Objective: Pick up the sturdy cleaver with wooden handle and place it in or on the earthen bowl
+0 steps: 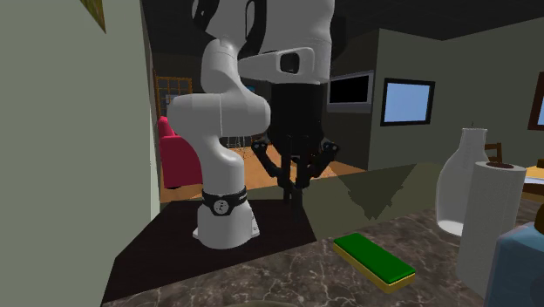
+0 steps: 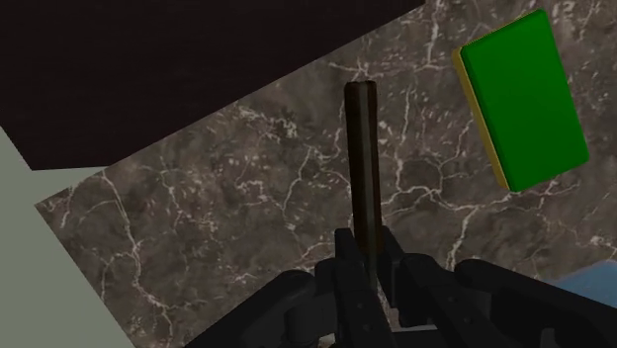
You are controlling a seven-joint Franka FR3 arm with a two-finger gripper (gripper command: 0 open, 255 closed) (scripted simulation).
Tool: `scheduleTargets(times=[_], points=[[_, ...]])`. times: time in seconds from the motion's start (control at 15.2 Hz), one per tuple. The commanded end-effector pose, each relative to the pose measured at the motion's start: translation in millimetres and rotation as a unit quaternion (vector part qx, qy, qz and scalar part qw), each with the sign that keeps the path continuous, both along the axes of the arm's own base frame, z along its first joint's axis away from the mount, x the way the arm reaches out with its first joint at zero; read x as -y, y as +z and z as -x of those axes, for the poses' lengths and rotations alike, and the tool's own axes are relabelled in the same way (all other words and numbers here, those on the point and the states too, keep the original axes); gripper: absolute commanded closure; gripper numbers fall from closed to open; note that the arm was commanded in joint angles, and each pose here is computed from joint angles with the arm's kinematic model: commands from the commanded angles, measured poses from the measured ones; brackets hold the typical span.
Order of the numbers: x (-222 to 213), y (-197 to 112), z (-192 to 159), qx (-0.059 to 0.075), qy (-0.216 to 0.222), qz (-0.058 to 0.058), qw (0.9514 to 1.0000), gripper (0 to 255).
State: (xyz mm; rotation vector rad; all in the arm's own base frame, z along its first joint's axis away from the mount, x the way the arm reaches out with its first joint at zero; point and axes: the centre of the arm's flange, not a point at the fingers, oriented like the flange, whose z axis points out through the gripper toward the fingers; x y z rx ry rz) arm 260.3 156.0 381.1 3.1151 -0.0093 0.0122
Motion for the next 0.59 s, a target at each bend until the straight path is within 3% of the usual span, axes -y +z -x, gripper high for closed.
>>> scheduleTargets(times=[0.0, 0.26, 0.53], points=[[0.4, 11.3, 0.2, 0.000, 0.000, 0.000, 1.0000, 255], [0.4, 28.1, 0.2, 0.000, 0.000, 0.000, 1.0000, 255], [15.8, 30.1, -50.3, 0.000, 0.000, 0.000, 1.0000, 255]])
